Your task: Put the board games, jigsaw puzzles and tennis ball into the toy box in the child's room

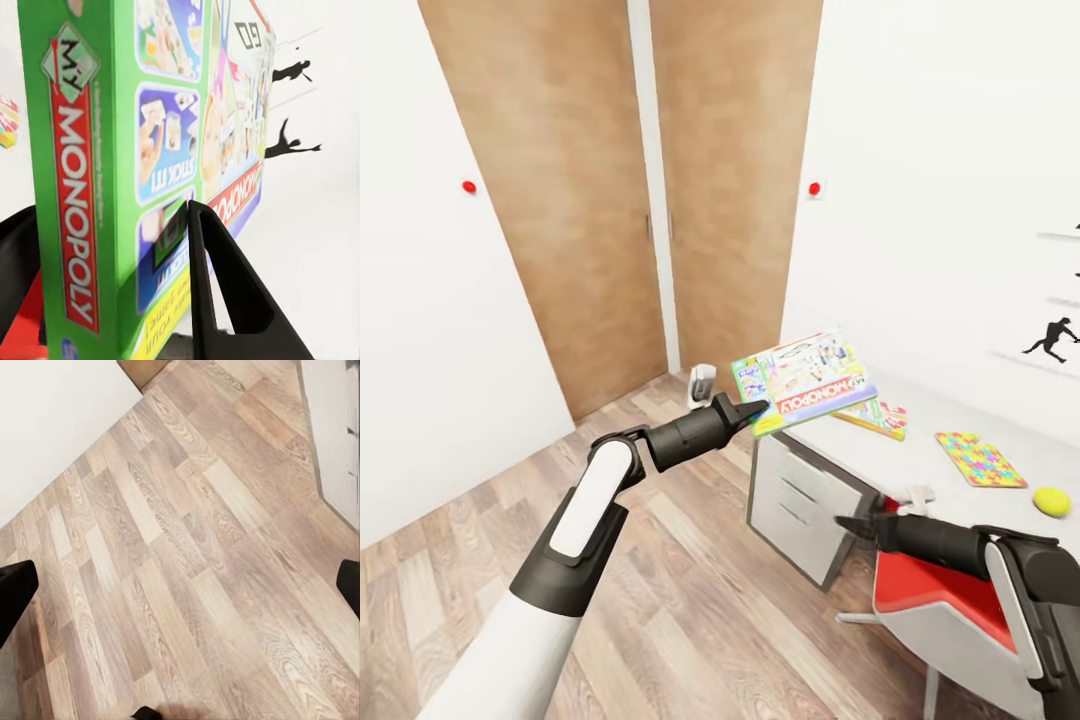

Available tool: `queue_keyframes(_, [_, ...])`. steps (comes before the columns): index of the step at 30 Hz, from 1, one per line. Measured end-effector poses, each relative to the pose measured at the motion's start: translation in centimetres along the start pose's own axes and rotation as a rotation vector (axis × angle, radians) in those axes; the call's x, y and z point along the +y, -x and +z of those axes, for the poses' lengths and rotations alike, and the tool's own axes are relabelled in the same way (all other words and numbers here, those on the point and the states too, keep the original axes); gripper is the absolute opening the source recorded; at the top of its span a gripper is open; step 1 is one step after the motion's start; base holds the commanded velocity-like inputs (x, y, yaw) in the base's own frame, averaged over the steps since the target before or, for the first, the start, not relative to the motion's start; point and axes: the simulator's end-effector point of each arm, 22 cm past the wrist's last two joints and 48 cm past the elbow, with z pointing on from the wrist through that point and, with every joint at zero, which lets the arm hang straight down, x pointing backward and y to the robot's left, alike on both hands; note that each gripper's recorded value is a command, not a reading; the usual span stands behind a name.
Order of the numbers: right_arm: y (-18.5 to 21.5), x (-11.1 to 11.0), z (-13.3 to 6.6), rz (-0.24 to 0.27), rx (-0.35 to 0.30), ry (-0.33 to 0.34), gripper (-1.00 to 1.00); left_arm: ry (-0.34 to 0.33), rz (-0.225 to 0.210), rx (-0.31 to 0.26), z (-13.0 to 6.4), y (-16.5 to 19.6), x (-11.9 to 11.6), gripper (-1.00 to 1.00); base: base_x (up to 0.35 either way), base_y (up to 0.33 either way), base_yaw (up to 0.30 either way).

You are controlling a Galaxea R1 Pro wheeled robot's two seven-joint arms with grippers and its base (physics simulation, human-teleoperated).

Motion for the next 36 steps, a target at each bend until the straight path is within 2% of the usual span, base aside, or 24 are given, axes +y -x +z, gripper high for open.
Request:
queue_keyframes(7, [0.2,-0.1,-0.3,-0.002,-0.004,0.008,1.0,-0.004,0.003,-0.001,-0.1,0.0,-0.2,-1.0,0.062,0.084,-0.077])
queue_keyframes(16, [0.3,-0.1,-0.4,-0.002,-0.005,0.009,1.0,-0.001,0.005,-0.001,-0.1,0.0,-0.2,-1.0,0.214,0.216,-0.043])
queue_keyframes(31, [0.5,-0.4,-0.7,0.003,-0.014,0.004,1.0,0.0,0.008,0.0,0.0,0.0,-0.2,-1.0,0.255,0.17,-0.244])
queue_keyframes(36, [2.3,-3.2,-3.0,-0.002,-0.053,-0.061,1.0,0.001,0.012,-0.001,0.0,0.0,-0.3,-1.0,0.052,0.028,-0.279])
